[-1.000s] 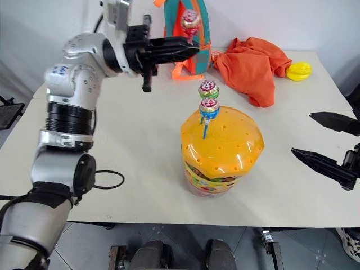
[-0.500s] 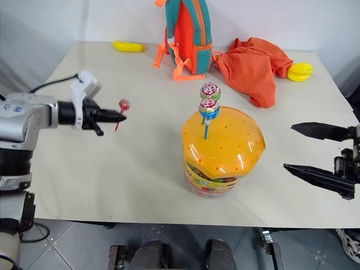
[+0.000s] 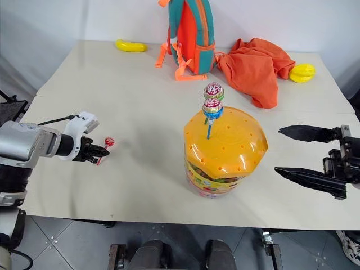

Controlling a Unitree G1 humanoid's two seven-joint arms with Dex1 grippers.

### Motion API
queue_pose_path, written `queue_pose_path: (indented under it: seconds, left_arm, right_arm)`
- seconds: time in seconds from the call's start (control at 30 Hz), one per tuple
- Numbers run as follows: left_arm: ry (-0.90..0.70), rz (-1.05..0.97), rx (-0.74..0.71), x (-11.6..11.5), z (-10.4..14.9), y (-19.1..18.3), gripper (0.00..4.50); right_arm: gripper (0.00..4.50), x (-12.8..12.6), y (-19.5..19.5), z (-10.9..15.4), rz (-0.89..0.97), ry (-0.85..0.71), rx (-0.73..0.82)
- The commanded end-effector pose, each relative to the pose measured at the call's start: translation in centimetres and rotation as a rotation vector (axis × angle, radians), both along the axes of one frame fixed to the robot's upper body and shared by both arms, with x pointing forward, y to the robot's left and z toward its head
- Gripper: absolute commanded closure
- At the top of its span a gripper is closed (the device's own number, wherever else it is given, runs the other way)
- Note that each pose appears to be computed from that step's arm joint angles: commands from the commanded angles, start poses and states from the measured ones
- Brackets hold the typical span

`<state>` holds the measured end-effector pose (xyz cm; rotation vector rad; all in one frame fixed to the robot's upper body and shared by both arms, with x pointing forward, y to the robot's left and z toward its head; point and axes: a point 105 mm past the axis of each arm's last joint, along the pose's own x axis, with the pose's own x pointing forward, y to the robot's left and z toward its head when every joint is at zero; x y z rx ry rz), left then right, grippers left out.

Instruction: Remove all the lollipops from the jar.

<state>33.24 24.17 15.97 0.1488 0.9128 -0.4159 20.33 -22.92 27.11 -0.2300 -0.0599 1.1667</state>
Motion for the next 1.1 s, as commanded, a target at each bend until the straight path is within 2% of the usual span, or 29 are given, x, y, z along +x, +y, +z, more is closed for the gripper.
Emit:
queue_pose_path:
  seconds: [0.03, 0.2, 0.33, 0.37, 0.4, 0.57, 0.63, 0.73, 0.9, 1.1]
  left_arm:
    - [-0.001, 0.018, 0.03, -0.4, 1.3, 0.6, 2.92]
    - [-0.039, 0.0, 0.043, -0.2, 2.8, 0.4, 1.39]
    - [-0.132, -0.077, 0.025, 0.4, 5.2, -0.7, 0.19]
    - [-0.175, -0.11, -0.001, 0.7, 6.0, -1.3, 0.02]
    - [-0.207, -0.171, -0.021, 0.7, 6.9, -2.2, 0.02]
    - [-0.604, -0.595, -0.197, 0.4, 12.9, -7.6, 0.02]
    - [-0.704, -0.693, -0.247, 0.0, 14.1, -8.5, 0.02]
    - [-0.863, -0.994, -0.477, -1.9, 15.8, -11.9, 0.02]
    - [-0.894, -1.293, -0.65, -3.4, 15.9, -15.3, 0.02]
    - [-0.864, -1.417, -0.759, -3.3, 15.3, -19.1, 0.02]
  right_arm:
    - [0.0, -0.2, 0.1, 0.4, -0.014, -0.065, -0.03]
    - [0.0, -0.5, 0.0, 0.3, 0.008, 0.004, 0.01]
    - [0.0, -0.7, -0.2, 0.9, 0.03, -0.033, 0.045]
    - [0.0, -0.8, -0.2, 0.9, 0.04, -0.037, 0.036]
    - [0.0, -0.8, -0.2, 0.9, 0.041, -0.048, 0.022]
    - [0.0, -0.7, -0.2, 2.6, 0.067, -0.147, 0.057]
    - [0.0, -0.8, -0.1, 2.8, 0.081, -0.157, 0.055]
    - [0.0, -1.4, 0.3, 3.2, 0.126, -0.175, 0.103]
    - [0.0, -1.9, 1.2, 3.0, 0.142, -0.191, 0.156]
    - [0.0, -2.0, 1.7, 2.4, 0.089, -0.207, 0.18]
